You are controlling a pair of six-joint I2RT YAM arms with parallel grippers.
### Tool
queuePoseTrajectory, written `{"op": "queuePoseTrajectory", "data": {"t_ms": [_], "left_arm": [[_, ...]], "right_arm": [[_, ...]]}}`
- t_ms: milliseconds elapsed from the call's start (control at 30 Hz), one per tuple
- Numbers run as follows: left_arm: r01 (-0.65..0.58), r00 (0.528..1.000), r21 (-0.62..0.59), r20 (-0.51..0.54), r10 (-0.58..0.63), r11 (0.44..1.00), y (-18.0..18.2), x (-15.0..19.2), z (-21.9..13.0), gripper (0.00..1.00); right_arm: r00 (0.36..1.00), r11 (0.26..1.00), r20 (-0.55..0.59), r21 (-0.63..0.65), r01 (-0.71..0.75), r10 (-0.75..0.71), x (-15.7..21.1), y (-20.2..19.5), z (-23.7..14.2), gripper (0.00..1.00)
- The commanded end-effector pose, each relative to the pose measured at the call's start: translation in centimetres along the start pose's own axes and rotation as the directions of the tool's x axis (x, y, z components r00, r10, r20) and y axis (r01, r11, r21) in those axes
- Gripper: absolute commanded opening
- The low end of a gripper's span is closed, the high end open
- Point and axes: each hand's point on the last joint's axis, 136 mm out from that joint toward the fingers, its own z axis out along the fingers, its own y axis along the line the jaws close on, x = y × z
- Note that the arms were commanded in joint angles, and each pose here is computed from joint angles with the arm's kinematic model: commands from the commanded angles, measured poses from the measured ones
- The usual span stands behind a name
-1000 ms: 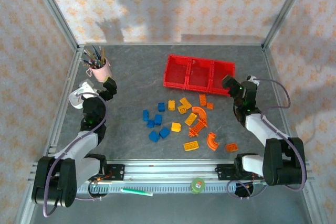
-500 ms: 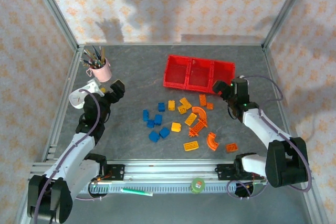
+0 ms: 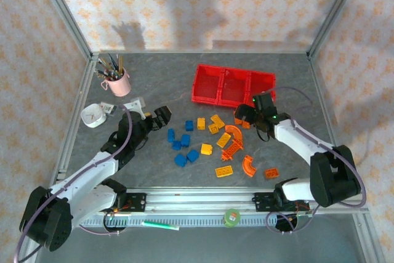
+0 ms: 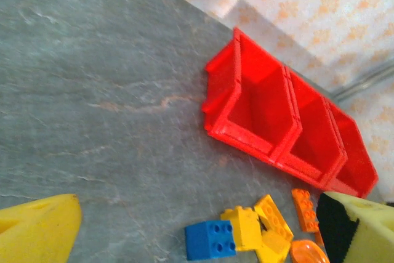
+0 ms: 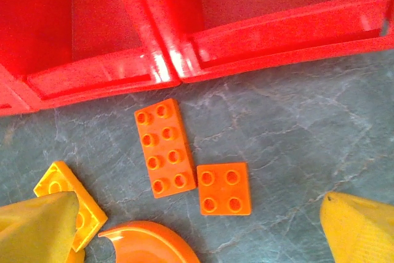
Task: Sort the legos into containers by color
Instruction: Pick up the lego from the middle-right of the table.
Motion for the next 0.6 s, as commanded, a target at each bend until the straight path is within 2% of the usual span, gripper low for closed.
{"op": "queuePoseTrajectory", "data": {"t_ms": [0, 267, 567], "left_arm": [[0.006, 1.0, 0.03, 0.023, -0.007, 1.0, -2.3, -1.1, 0.3, 0.99], [-0.023, 0.999, 0.056, -0.02, 0.024, 0.998, -4.8, 0.2, 1.8, 0.99], [-0.056, 0.996, 0.059, -0.065, 0.06, 0.997, -5.8, 1.3, 3.0, 0.99]], "right_arm": [[0.999, 0.994, -0.026, 0.101, 0.046, -0.043, 0.1, -1.1, 0.3, 0.98], [0.996, 0.979, -0.081, 0.196, 0.05, -0.034, 1.3, -2.8, 2.1, 0.81], [0.988, 0.971, -0.145, 0.22, 0.092, -0.061, 2.7, -3.5, 3.7, 0.65]]}}
